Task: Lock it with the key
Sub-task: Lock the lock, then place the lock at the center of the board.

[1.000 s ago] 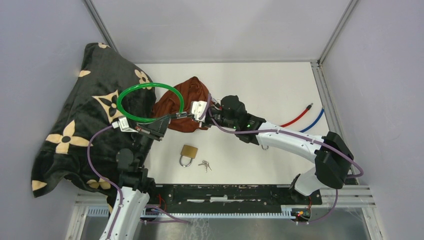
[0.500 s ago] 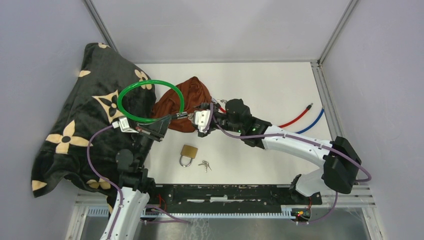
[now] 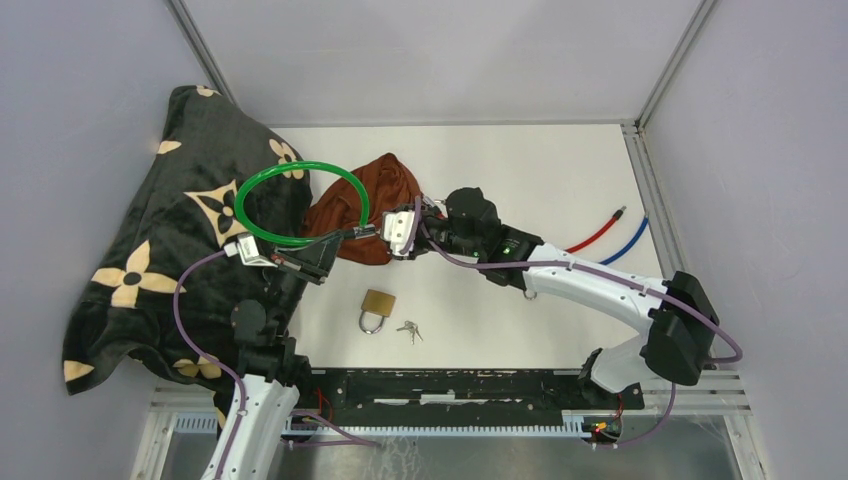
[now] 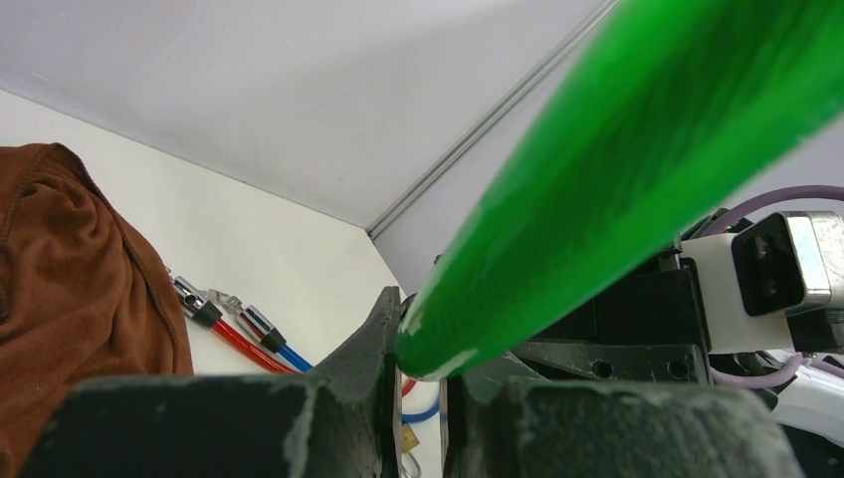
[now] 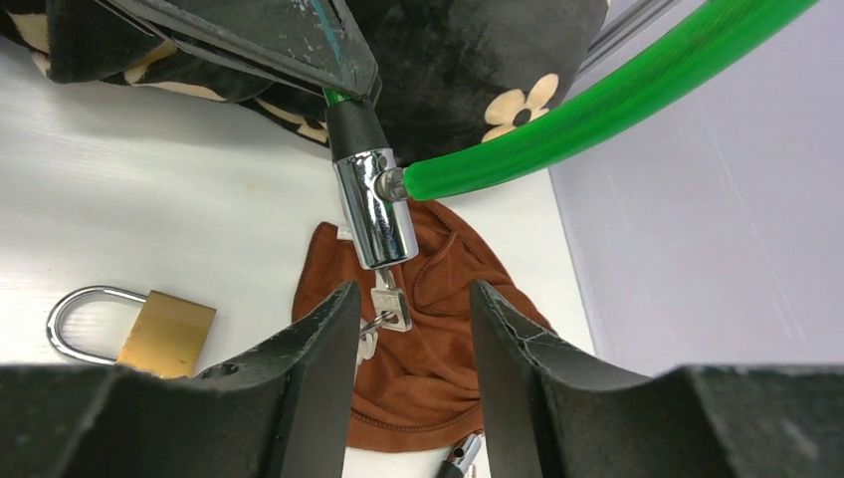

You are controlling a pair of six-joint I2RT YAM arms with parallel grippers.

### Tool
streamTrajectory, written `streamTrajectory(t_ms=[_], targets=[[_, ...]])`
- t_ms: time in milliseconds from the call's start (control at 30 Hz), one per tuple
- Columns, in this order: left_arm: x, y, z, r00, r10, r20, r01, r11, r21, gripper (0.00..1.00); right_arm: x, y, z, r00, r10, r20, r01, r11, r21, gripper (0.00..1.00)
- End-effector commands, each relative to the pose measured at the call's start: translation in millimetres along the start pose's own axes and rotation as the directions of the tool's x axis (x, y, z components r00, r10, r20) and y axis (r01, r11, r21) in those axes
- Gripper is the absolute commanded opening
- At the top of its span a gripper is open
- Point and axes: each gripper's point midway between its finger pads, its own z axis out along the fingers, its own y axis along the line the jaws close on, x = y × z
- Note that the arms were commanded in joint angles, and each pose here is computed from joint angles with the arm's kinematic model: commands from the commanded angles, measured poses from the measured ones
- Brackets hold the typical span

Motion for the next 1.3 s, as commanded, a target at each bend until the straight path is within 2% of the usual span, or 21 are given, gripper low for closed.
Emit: streamTrajectory(t_ms=[0,167,367,467,533,700,833,967,1067,1167,1267], targets=[[-17.5,-23.1,0.1,0.996,0.06,0.067,-0.066,0.994,0.088,0.02,-11.7,-6.2,7.8,1.0,0.02,0.023,-0.02,1.0,-0.002,0.47],[-18.4,-23.1,-0.2,0.996,0.059,0.07,-0.065,0.994,0.086,0.02,-5.6,-5.6,10.9,1.0,0.026,-0.003,-0.026,1.0,-0.004,0.41],[-17.6,-22.3,-0.3,0.996,0.055,0.067,-0.061,0.995,0.084,0.02,-1.1,-6.2,14.6,0.999,0.037,-0.016,-0.037,0.999,0.005,0.27],[-18.0,-22.8,-0.5,0.996,0.055,0.069,-0.061,0.994,0.086,0.02,0.3,-8.4,16.5,0.999,0.039,-0.019,-0.039,0.999,0.018,0.09],[-17.3,-21.4,-0.4,0.996,0.054,0.065,-0.059,0.995,0.081,0.02,-1.3,-9.7,17.3,0.999,0.045,-0.012,-0.044,0.999,0.024,0.0],[-19.8,-20.8,0.2,0.995,0.064,0.077,-0.069,0.995,0.074,0.02,0.4,-10.2,12.7,0.999,0.043,-0.016,-0.042,0.998,0.039,0.0],[-36.4,-25.0,1.5,0.982,0.126,0.144,-0.135,0.989,0.058,0.02,28.7,-4.0,-5.1,0.995,0.042,-0.092,-0.036,0.997,0.072,0.0],[-51.0,-22.7,2.5,0.965,0.16,0.205,-0.168,0.986,0.019,0.02,68.6,-5.4,-33.5,0.98,0.103,-0.168,-0.081,0.988,0.13,0.0],[-48.2,-17.0,2.4,0.967,0.163,0.195,-0.167,0.986,0.004,0.02,96.9,-4.2,-54.9,0.965,0.177,-0.194,-0.144,0.975,0.172,0.0],[-45.7,-12.4,2.5,0.968,0.168,0.185,-0.169,0.986,-0.009,0.02,104.9,-3.6,-70.3,0.96,0.205,-0.189,-0.166,0.965,0.205,0.0],[-40.7,-11.8,3.3,0.961,0.228,0.159,-0.231,0.973,0.002,0.02,110.7,-5.1,-83.0,0.953,0.227,-0.202,-0.175,0.953,0.247,0.0]])
